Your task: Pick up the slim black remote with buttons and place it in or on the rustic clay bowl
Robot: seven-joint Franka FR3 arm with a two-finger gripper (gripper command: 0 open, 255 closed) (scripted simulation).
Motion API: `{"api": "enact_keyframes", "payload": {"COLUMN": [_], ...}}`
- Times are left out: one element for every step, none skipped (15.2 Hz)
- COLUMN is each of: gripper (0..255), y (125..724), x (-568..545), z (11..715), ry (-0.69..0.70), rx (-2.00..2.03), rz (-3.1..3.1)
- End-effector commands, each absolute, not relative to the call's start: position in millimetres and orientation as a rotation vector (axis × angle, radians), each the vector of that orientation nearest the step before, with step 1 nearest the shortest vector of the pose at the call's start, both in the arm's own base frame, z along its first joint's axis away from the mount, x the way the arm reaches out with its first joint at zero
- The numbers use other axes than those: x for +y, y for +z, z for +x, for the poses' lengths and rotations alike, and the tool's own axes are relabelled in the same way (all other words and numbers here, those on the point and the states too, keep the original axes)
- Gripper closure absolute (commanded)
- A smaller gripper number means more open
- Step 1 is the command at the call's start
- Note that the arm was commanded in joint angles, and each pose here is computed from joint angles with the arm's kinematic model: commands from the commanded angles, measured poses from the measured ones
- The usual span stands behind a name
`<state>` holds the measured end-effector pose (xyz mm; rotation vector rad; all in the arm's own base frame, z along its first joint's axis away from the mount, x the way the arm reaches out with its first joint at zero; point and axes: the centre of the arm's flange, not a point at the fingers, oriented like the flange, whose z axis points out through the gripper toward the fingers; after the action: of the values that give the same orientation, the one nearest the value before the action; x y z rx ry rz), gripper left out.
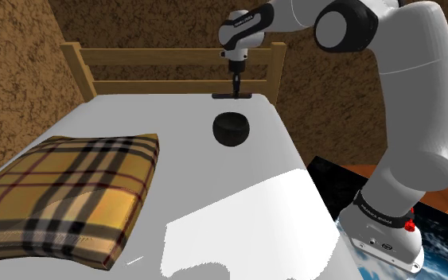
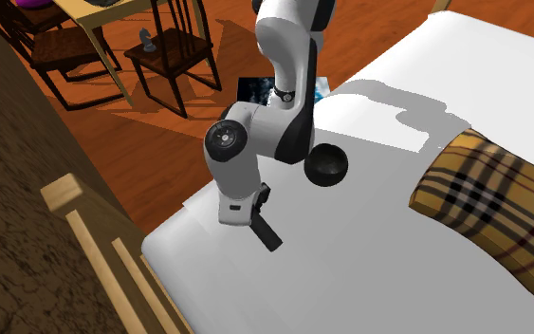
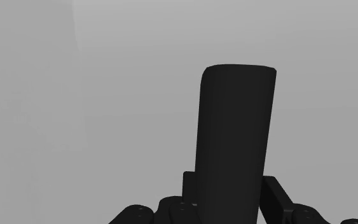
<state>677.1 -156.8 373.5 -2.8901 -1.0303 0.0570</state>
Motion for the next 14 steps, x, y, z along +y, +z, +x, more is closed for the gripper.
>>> {"api": "enact_keyframes", "payload": {"gripper": [255,255,255,255,255,255,255,255,255,255,255,255,255,255], "y": [383,389,394,399,404,410,415,420,426,431,436,441,447,452], "x": [-156,-156,-156,-156,-156,-156,-156,-156,-156,-156,-156,-156,-156,-156], "z": [677,677,677,677,677,677,677,677,677,677,677,677,677,677], "ry": [0.057,0.057,0.057,0.057,0.057,0.057,0.057,0.057,0.057,0.057,0.057,0.057,0.057,0.057], "rx": [-1.030,-1.030,-1.030,-1.030,-1.030,-1.030,-1.030,-1.030,-1.030,-1.030,-1.030,-1.030,-1.030,-1.030], "rz": [-2.890,-2.890,-2.890,-2.890,-2.890,-2.890,-2.890,-2.890,-2.890,-2.890,-2.890,-2.890,-2.890,-2.890]}}
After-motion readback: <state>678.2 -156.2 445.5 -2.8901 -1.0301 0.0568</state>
